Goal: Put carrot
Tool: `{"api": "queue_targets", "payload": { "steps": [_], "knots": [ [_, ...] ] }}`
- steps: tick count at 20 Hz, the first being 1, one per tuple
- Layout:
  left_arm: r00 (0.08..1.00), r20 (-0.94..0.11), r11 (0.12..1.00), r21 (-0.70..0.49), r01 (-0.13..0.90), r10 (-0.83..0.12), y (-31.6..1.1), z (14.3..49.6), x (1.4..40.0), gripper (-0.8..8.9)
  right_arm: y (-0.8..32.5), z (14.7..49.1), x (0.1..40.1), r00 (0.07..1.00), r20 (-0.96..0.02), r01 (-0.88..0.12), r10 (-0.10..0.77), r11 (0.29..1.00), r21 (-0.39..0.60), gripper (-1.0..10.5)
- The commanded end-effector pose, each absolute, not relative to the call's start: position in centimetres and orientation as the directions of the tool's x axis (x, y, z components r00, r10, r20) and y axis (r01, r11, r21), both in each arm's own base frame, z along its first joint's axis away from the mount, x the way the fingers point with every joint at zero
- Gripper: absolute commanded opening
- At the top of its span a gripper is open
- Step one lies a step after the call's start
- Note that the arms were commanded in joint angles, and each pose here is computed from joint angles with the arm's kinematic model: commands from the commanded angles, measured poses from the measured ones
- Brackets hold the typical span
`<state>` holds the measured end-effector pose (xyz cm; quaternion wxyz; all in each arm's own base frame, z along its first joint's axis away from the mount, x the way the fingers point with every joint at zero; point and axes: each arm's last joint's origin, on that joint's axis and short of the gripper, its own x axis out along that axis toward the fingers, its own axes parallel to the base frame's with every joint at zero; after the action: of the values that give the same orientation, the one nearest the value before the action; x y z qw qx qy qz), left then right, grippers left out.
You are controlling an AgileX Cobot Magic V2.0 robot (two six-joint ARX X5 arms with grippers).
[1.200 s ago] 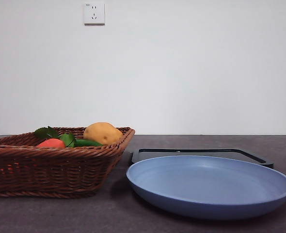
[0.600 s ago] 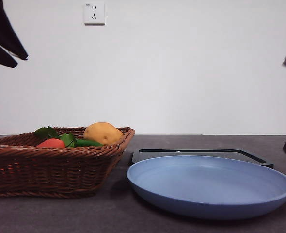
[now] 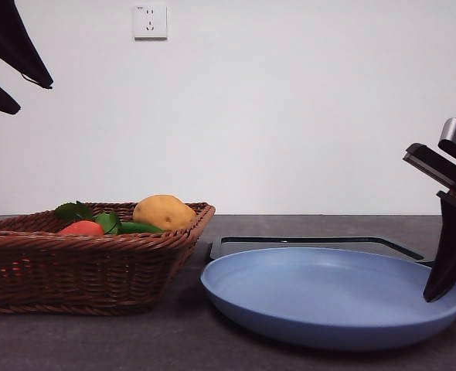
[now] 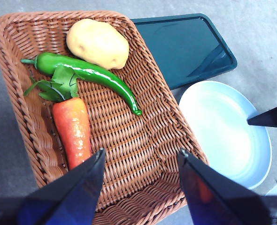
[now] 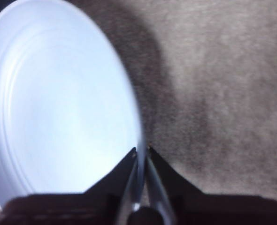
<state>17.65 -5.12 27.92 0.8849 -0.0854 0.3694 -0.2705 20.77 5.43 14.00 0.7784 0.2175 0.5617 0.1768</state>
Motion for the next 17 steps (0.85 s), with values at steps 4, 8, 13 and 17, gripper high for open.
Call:
{"api": "queue_targets", "payload": {
  "steps": [4, 8, 13, 17],
  "knots": [
    [0.553, -0.609, 0.818, -0.345, 0.46, -0.568, -6.1, 28.1, 18.0, 3.25, 5.5, 14.8, 20.7, 0.319, -0.791, -0.016, 0.522, 0.838, 0.546, 0.0],
    [0.544, -0.703, 0.874, -0.244, 0.421, -0.458, -7.9, 26.7, 19.3, 3.25, 5.1, 16.6, 19.6, 0.359, -0.777, -0.034, 0.518, 0.838, 0.544, 0.0],
    [0.534, -0.8, 0.928, -0.075, 0.364, -0.274, -10.6, 24.9, 22.3, 3.25, 4.4, 18.6, 18.3, 0.43, -0.75, -0.048, 0.503, 0.842, 0.537, 0.0],
    [0.494, -0.85, 0.942, -0.008, 0.334, -0.183, -12.0, 22.8, 25.0, 3.24, 4.0, 19.6, 17.7, 0.475, -0.722, -0.064, 0.503, 0.838, 0.542, 0.0]
  ]
}}
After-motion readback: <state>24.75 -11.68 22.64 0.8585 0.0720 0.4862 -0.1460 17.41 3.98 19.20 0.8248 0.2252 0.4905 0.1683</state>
